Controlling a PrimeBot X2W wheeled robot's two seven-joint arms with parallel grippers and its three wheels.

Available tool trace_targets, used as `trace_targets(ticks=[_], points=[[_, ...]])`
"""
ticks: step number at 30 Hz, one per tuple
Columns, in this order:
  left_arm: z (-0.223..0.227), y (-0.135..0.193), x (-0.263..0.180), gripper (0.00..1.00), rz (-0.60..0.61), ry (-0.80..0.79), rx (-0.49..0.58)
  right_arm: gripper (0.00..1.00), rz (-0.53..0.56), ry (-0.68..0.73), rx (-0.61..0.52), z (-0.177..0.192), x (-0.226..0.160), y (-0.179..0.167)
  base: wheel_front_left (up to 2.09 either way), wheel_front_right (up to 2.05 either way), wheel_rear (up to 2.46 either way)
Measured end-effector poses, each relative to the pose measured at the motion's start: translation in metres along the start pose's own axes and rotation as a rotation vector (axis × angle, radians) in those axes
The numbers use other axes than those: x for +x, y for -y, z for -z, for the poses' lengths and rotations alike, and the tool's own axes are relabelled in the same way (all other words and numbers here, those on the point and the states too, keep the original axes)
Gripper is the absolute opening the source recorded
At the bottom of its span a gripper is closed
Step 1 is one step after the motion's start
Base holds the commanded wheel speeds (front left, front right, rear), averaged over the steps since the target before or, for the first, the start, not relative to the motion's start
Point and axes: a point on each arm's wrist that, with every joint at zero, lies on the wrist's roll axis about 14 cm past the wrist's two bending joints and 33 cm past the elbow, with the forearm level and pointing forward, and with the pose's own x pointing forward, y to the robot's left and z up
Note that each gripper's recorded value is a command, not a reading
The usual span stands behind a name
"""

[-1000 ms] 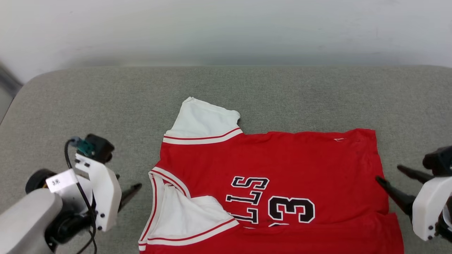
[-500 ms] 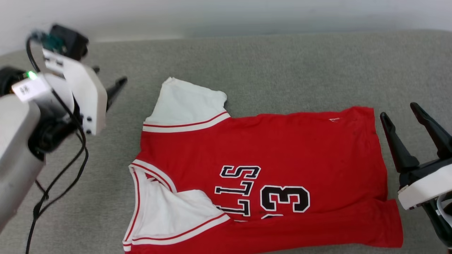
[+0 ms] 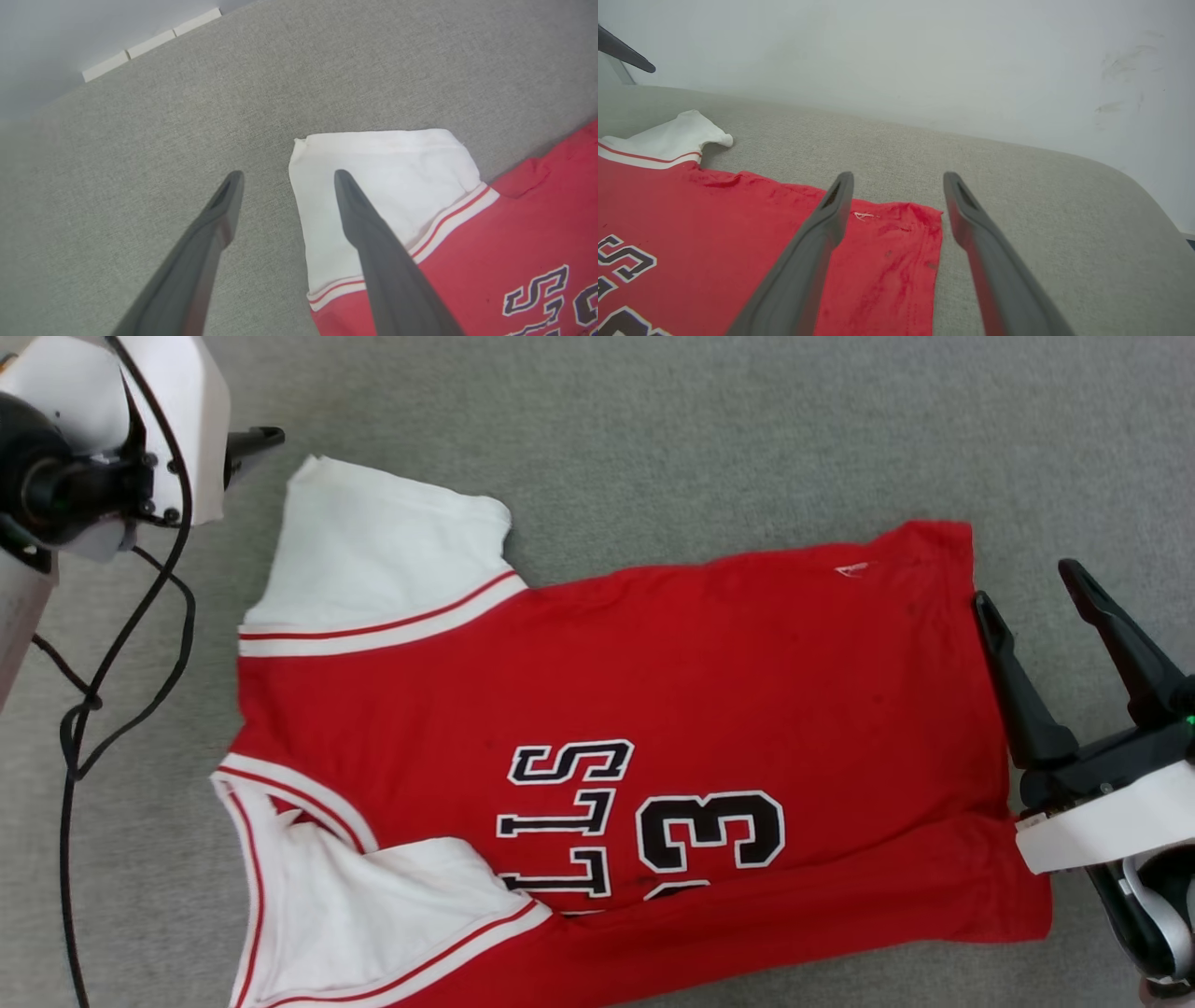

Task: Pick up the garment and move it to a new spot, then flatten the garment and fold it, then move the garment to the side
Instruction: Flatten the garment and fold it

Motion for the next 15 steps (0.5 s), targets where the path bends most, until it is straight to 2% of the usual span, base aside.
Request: trace_targets(ticks=[7, 15], points=[[0.03, 0.002, 0.049, 1.0, 0.021, -0.205, -0.041, 1.0, 0.017, -0.038, -0.015, 0.017, 0.007, 0.009, 0.0, 0.0, 0.0], [0.058, 0.006, 0.078, 1.0, 0.051, -0.318, -0.047, 1.0, 0.03, -0.086, -0.005, 0.039, 0.012, 0.015, 0.0, 0.0, 0.0]])
